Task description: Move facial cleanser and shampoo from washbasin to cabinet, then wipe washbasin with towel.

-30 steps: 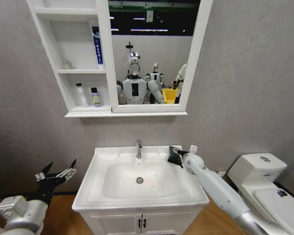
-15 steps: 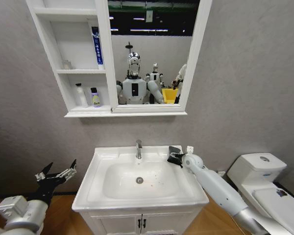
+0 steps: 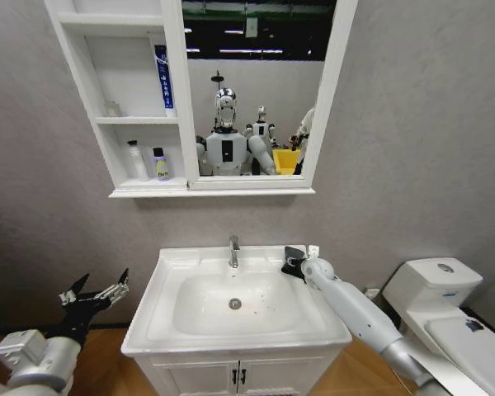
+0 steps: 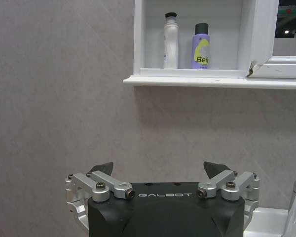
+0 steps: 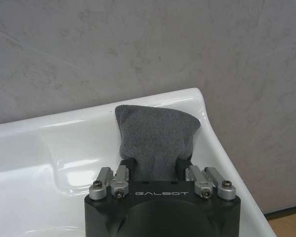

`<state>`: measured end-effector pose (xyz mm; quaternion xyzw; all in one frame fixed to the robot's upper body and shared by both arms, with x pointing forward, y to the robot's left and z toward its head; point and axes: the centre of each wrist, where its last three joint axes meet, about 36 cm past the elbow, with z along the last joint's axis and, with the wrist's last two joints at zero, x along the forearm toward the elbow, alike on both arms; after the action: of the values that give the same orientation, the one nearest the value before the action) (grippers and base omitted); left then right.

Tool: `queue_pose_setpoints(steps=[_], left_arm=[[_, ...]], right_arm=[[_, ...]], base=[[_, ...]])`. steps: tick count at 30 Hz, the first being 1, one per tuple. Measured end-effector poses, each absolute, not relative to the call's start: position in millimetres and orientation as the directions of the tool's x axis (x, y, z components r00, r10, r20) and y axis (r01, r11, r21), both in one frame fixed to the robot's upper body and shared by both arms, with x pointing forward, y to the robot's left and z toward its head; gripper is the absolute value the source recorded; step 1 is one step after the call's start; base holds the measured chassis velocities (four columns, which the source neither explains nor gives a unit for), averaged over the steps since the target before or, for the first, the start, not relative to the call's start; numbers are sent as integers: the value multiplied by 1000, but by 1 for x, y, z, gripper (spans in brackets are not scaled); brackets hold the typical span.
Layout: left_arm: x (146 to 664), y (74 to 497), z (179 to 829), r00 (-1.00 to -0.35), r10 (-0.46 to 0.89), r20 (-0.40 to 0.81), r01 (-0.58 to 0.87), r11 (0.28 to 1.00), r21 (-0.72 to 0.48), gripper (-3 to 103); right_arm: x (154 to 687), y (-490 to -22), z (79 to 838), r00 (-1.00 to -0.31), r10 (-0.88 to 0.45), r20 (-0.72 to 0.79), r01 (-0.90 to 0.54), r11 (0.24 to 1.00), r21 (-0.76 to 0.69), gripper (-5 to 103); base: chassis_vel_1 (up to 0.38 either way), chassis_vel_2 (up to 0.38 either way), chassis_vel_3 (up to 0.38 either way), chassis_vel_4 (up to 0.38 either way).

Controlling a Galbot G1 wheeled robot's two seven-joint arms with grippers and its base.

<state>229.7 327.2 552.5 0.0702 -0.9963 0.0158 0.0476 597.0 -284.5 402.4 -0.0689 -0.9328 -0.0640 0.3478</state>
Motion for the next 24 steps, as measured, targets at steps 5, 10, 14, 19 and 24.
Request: queue_pose_setpoints(steps=[5,10,14,19,24], left_arm=[[230,327,553,-986,-138,97,-141,990,-25,100],[230,327,553,-986,-138,97,-141,990,-25,100],[230,327,553,-986,-138,97,-141,990,-25,100],[230,327,553,-986,-138,97,-141,990,-25,100],[230,327,553,-986,-138,97,-141,990,-25,100]], right_arm=[[599,-285,400,-748,88,658,180,981,74,27],[597,-285,403,-757,83,649,179,980,83,10],[584,-278,419,-780,61,622,165,980,110,2],[552,-261,442,-801,22,599,125,983,131,2],[500,-228,460,-808,-81,584,11,988,152,2]], base=[[0,0,0,0],[0,0,0,0],[0,0,0,0],[0,0,0,0],[0,0,0,0]])
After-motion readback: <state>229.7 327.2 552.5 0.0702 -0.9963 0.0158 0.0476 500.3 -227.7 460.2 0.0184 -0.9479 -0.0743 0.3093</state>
